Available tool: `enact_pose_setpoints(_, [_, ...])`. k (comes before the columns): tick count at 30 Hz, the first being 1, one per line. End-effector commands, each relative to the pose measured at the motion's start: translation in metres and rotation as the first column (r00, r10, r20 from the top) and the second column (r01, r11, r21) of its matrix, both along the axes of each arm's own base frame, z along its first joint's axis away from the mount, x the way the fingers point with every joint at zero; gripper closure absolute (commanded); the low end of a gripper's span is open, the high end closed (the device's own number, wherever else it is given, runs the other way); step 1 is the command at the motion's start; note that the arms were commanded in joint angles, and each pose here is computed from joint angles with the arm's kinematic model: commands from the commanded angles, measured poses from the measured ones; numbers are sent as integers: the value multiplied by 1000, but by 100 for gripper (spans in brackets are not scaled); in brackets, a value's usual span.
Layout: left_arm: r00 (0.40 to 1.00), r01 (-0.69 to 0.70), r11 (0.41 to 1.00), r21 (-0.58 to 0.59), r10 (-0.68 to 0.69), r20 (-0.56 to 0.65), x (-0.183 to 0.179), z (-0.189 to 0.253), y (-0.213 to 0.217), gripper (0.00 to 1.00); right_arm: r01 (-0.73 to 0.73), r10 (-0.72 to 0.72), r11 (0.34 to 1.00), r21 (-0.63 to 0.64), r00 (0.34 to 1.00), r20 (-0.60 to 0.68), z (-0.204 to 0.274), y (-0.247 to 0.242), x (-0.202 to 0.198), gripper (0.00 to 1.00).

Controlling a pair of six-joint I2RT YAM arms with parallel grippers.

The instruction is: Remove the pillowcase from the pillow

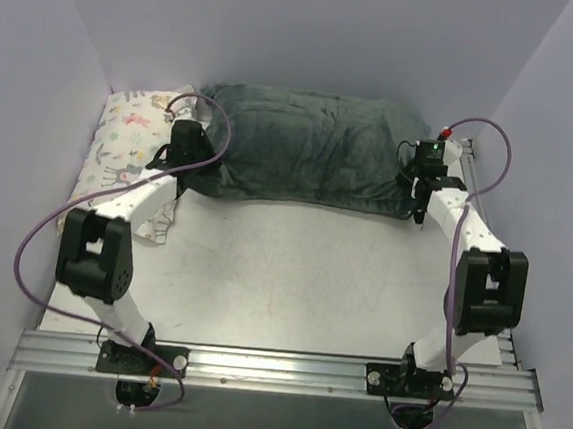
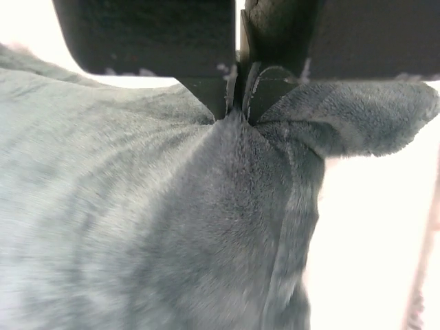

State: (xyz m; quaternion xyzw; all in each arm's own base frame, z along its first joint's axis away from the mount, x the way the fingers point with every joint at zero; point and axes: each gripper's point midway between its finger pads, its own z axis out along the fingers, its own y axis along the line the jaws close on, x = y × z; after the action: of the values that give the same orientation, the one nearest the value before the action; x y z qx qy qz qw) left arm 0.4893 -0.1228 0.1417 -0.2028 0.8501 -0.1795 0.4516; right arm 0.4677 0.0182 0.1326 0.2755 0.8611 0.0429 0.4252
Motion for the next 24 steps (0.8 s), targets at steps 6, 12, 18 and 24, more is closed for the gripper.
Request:
enact_pose_setpoints(6, [971,-133,988,80,114,210,-83,155,53,100,-71,64,989,126,996,61,44,35,-80,100])
enact_pose_setpoints(12, [965,-159,985,67,140,222,-152,180,72,100,-184,168,964,191,981,97,22,74,-152,100])
enact_pose_setpoints(18, [969,-133,991,4,129,210,-213,161,74,100,-313,308,947,75,948,79,4,109,-215,100])
enact_pose_setpoints(24, [973,-133,985,109,110,201,-256,169,93,55,-383,381,923,36,923,53,3,110,-244,72])
